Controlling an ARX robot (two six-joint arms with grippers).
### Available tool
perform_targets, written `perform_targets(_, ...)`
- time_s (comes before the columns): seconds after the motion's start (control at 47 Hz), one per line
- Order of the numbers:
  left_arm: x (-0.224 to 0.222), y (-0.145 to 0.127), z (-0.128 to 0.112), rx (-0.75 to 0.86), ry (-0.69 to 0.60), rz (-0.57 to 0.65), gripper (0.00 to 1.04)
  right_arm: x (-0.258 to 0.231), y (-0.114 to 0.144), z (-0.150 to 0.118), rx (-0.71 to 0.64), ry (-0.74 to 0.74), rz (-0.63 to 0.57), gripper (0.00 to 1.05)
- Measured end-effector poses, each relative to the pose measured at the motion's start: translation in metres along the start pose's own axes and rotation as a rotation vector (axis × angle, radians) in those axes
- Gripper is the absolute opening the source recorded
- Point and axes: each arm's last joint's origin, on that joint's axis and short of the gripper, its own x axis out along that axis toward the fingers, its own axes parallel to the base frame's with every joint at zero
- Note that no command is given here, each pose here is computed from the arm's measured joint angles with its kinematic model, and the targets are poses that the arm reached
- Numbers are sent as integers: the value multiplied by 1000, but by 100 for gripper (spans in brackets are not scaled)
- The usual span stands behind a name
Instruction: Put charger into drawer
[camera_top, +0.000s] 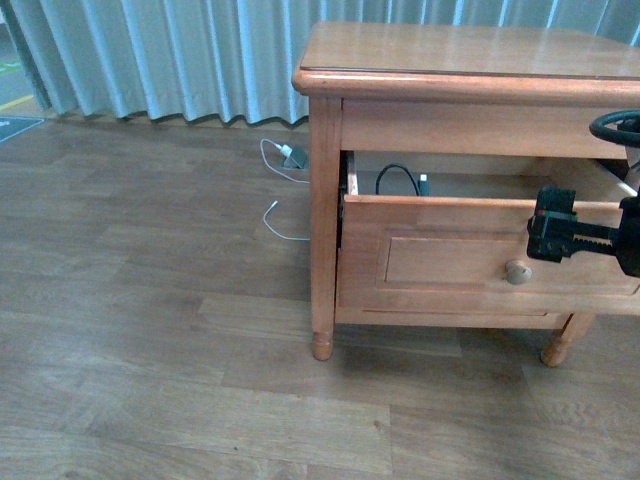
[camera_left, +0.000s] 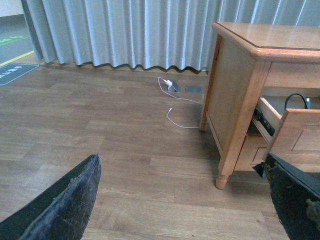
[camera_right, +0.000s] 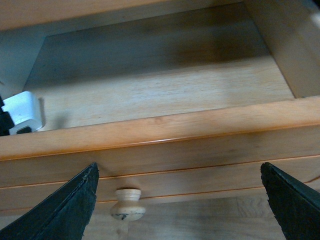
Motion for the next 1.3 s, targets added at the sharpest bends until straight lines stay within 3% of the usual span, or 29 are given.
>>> perform_targets(0.617,0,0,0,0,0,0,99,83,10,15,150,-141,-194,97)
perform_targets(0.979,0,0,0,0,-1,0,99,97,10,17,239,-163,-340,97)
perform_targets(1.298,0,0,0,0,-1,0,99,100,10,20,252,-175,-354,97)
